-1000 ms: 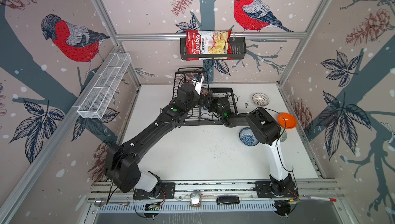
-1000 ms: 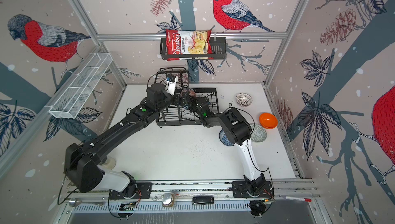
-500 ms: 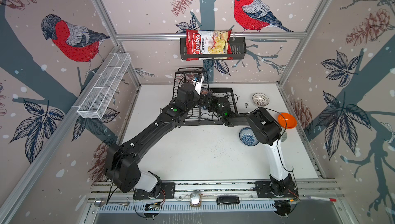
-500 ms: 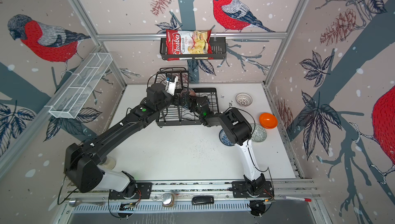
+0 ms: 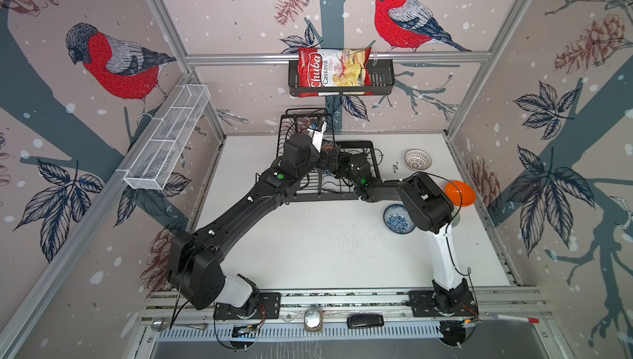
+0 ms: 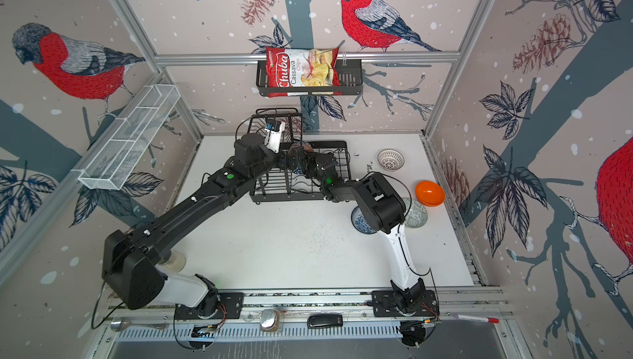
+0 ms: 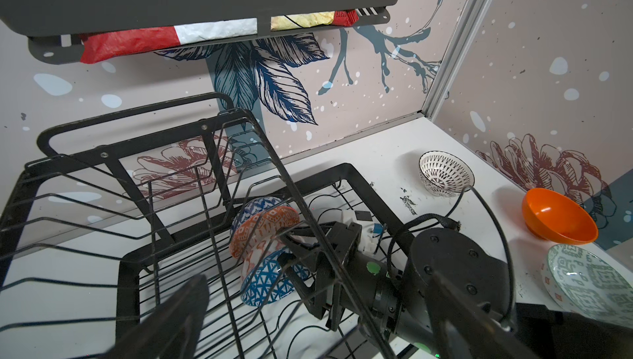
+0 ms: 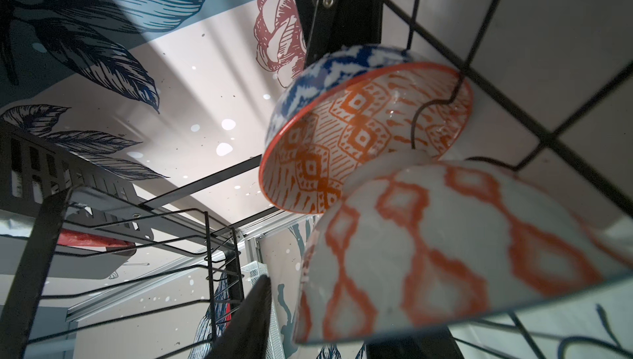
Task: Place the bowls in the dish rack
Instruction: 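Hold the bowl upright against the white-orange bowl with the right gripper, then open and withdraw the right gripper from the rack while the left gripper draws back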
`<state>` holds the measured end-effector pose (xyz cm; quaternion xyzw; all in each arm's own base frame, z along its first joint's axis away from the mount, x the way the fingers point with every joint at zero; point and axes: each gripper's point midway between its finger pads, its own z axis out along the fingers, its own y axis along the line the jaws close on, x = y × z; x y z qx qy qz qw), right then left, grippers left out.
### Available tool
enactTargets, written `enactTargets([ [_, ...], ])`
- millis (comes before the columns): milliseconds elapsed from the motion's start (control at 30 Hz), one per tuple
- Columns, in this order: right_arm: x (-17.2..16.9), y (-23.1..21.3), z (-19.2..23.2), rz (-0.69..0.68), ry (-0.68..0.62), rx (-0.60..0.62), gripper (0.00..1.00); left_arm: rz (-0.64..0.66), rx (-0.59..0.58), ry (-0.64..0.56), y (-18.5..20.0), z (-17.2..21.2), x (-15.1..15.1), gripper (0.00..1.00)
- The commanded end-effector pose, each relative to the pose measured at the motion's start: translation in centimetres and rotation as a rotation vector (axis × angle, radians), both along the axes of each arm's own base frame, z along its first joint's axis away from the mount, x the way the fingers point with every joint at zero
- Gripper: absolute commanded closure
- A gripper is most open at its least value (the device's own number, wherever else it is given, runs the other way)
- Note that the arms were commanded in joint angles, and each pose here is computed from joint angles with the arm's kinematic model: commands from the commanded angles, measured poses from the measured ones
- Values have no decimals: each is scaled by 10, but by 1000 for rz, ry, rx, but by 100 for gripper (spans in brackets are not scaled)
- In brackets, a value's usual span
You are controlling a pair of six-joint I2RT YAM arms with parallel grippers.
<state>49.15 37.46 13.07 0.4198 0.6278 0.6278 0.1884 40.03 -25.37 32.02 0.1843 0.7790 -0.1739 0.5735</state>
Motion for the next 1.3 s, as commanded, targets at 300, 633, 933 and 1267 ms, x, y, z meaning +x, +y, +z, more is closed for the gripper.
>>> enactTargets([
  [300,-10,-6,18,8,-42,5,49,4,-7,-3,1,4,-1,2],
  [633,-25,-18,25,15,-55,-1,41,5,-8,-1,1,4,0,2],
  [933,-36,-37,29,21,-66,-86,12,9,-16,-5,3,6,-1,2],
  [1267,-53,-65,63,10,-125,-175,0,-2,-30,-1,1,10,-3,2],
])
